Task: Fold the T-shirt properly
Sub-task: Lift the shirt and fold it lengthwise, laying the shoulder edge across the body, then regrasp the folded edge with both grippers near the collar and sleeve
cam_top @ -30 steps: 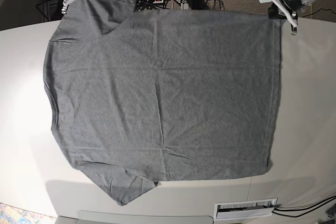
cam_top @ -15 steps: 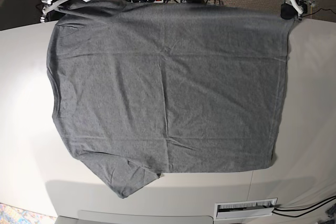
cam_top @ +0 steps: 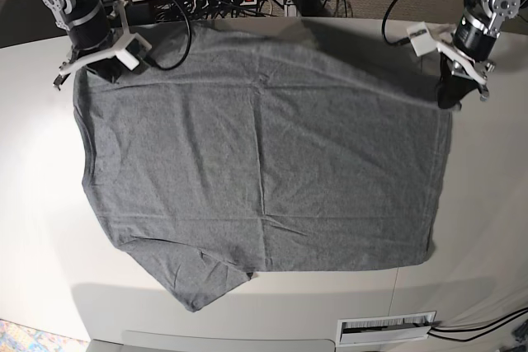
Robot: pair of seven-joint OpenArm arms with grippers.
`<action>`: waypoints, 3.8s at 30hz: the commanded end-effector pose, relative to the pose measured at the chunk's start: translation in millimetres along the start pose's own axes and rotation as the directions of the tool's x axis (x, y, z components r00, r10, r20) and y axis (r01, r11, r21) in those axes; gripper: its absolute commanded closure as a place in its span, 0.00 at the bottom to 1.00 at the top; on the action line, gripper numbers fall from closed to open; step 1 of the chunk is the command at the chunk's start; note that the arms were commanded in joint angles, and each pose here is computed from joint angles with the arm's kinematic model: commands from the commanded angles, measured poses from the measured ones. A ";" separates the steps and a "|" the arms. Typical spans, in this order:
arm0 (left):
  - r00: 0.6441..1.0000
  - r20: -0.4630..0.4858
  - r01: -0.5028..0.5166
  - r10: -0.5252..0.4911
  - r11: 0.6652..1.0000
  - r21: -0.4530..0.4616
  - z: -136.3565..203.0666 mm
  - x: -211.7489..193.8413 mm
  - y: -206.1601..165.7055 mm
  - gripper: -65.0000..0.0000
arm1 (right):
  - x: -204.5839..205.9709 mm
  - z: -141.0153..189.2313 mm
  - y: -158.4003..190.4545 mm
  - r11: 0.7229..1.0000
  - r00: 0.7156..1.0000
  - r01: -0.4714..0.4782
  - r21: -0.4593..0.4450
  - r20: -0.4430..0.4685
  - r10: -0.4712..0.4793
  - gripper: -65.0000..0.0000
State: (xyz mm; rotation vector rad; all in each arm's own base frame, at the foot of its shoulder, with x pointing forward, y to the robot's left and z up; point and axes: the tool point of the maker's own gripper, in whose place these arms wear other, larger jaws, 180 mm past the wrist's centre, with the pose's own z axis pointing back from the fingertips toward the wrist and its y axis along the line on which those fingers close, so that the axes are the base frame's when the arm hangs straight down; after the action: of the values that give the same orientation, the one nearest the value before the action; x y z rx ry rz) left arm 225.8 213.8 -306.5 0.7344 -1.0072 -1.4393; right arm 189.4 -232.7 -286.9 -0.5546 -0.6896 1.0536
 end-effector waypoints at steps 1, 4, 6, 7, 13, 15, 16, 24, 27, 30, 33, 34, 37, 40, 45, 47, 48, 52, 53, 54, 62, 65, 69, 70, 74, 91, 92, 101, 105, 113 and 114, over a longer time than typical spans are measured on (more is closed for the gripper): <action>1.000 0.002 -0.008 0.008 0.998 0.062 -5.6 -1.5 20.5 1.00 | 8.8 1.8 -11.6 0.999 0.999 0.002 -0.042 0.033 0.000 1.00; 0.995 0.010 -0.098 0.098 0.988 0.119 -18.2 -1.5 42.8 1.00 | 20.4 -1.2 -24.0 0.996 0.997 0.035 -0.086 0.076 -0.029 1.00; 0.992 0.024 -0.130 0.127 0.981 0.146 -24.1 -1.7 55.5 1.00 | 26.9 -2.9 -32.4 0.992 0.994 0.058 -0.109 0.100 -0.047 1.00; 0.991 0.025 -0.132 0.130 0.978 0.159 -26.8 -3.3 60.6 1.00 | 30.7 -3.7 -37.2 0.990 0.992 0.068 -0.122 0.114 -0.054 1.00; 0.990 -0.014 -0.136 0.141 0.974 0.184 -45.5 -32.5 68.0 1.00 | 25.3 -23.7 -58.9 0.980 0.991 0.093 -0.176 0.110 -0.075 1.00; 0.987 -0.024 -0.154 0.161 0.972 0.180 -51.2 -43.0 64.7 1.00 | 24.7 -30.1 -65.4 0.977 0.989 0.107 -0.186 0.117 -0.087 1.00; 0.985 -0.027 -0.163 0.170 0.971 0.176 -53.6 -47.4 62.2 1.00 | 25.1 -33.8 -67.8 0.975 0.987 0.124 -0.183 0.126 -0.102 1.00; 0.970 -0.011 -0.237 0.242 0.960 0.152 -65.0 -57.4 39.5 1.00 | 14.5 -61.9 -93.8 0.958 0.977 0.194 -0.210 0.129 -0.170 1.00; 0.967 -0.005 -0.252 0.255 0.956 0.153 -65.6 -54.9 37.9 1.00 | 11.3 -70.3 -107.4 0.949 0.975 0.209 -0.235 0.128 -0.183 1.00; 0.964 0.006 -0.265 0.267 0.952 0.152 -65.7 -53.2 38.3 1.00 | 10.0 -76.6 -122.2 0.939 0.972 0.224 -0.261 0.134 -0.194 1.00; 0.956 0.014 -0.291 0.292 0.945 0.151 -65.9 -52.5 38.6 1.00 | 12.1 -81.7 -135.3 0.928 0.963 0.256 -0.272 0.158 -0.220 1.00; 0.954 0.016 -0.298 0.299 0.943 0.152 -66.2 -52.4 39.2 1.00 | 13.3 -83.1 -140.3 0.923 0.959 0.270 -0.275 0.168 -0.230 1.00; 0.947 0.025 -0.320 0.320 0.934 0.160 -67.9 -51.6 43.4 1.00 | 15.4 -87.6 -154.5 0.909 0.947 0.306 -0.284 0.193 -0.259 1.00; 0.935 0.040 -0.354 0.353 0.918 0.176 -71.5 -48.3 48.7 1.00 | 15.7 -92.9 -166.0 0.896 0.934 0.340 -0.286 0.211 -0.288 1.00; 0.894 0.073 -0.448 0.443 0.869 0.210 -79.8 -40.1 58.5 1.00 | 14.9 -102.5 -172.6 0.876 0.907 0.405 -0.260 0.236 -0.349 1.00; 0.883 0.082 -0.469 0.462 0.857 0.214 -82.7 -37.8 60.6 1.00 | 14.2 -106.0 -169.9 0.873 0.901 0.418 -0.251 0.235 -0.364 1.00; 0.874 0.083 -0.486 0.479 0.849 0.209 -85.0 -37.7 60.3 1.00 | 14.6 -107.3 -167.8 0.874 0.901 0.419 -0.246 0.232 -0.367 1.00; 0.861 0.061 -0.509 0.506 0.851 0.130 -95.6 -42.1 49.3 0.98 | 14.3 -110.9 -161.1 0.876 0.900 0.423 -0.232 0.216 -0.378 1.00; 0.861 0.046 -0.508 0.506 0.853 0.118 -97.6 -45.4 46.7 0.88 | 14.3 -111.1 -160.9 0.876 0.900 0.423 -0.232 0.215 -0.378 1.00; 0.862 0.029 -0.506 0.506 0.856 0.108 -99.5 -48.7 44.4 0.78 | 14.2 -111.0 -161.1 0.876 0.901 0.423 -0.232 0.215 -0.378 0.93; 0.839 0.013 -0.541 0.544 0.836 -0.092 -100.2 -35.5 9.9 0.70 | 0.1 -112.3 -159.5 0.881 0.918 0.395 -0.259 0.134 -0.372 0.65; 0.801 0.031 -0.581 0.598 0.789 -0.202 -97.2 -19.6 -2.9 0.71 | -13.5 -115.2 -145.7 0.874 0.899 0.433 -0.219 0.042 -0.435 0.65; 0.770 0.059 -0.583 0.635 0.738 -0.339 -90.0 1.3 -17.4 0.81 | -12.9 -118.5 -95.7 0.847 0.845 0.532 0.020 -0.083 -0.529 0.65; 0.766 0.067 -0.581 0.639 0.734 -0.351 -89.1 4.1 -18.2 0.85 | -9.8 -117.7 -84.0 0.828 0.831 0.555 0.079 -0.103 -0.547 0.65; 0.767 0.063 -0.567 0.639 0.720 -0.400 -85.1 9.0 -26.1 1.00 | -7.0 -113.5 -50.4 0.779 0.805 0.593 0.203 -0.152 -0.573 0.65; 0.694 0.068 -0.623 0.717 0.644 -0.444 -85.9 36.6 -39.1 1.00 | -43.0 -102.0 7.3 0.779 0.809 0.578 0.245 -0.302 -0.505 0.65; 0.693 0.068 -0.623 0.718 0.644 -0.444 -86.0 36.8 -39.1 1.00 | -42.6 -102.2 7.1 0.779 0.809 0.578 0.245 -0.299 -0.506 0.65; 0.693 0.068 -0.623 0.717 0.644 -0.444 -86.0 36.7 -39.1 1.00 | -52.8 -107.0 -11.4 0.846 0.843 0.512 0.150 -0.278 -0.461 0.65; 0.693 0.068 -0.623 0.717 0.644 -0.444 -85.9 36.7 -39.1 1.00 | -51.3 -107.5 -12.2 0.846 0.845 0.512 0.150 -0.268 -0.464 0.68; 0.693 0.067 -0.623 0.717 0.644 -0.444 -85.8 36.7 -39.3 1.00 | -30.3 -112.8 -26.8 0.847 0.858 0.512 0.144 -0.136 -0.495 1.00; 0.695 0.066 -0.622 0.716 0.645 -0.445 -85.4 36.4 -40.3 1.00 | -28.1 -113.5 -30.9 0.848 0.858 0.512 0.138 -0.125 -0.498 1.00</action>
State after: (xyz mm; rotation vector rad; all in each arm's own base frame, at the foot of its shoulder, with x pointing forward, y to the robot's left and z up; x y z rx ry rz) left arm 271.1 158.7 -387.9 -0.1558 -0.9398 -0.9967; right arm 271.2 -276.0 -362.0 -0.2154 -0.5719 0.5720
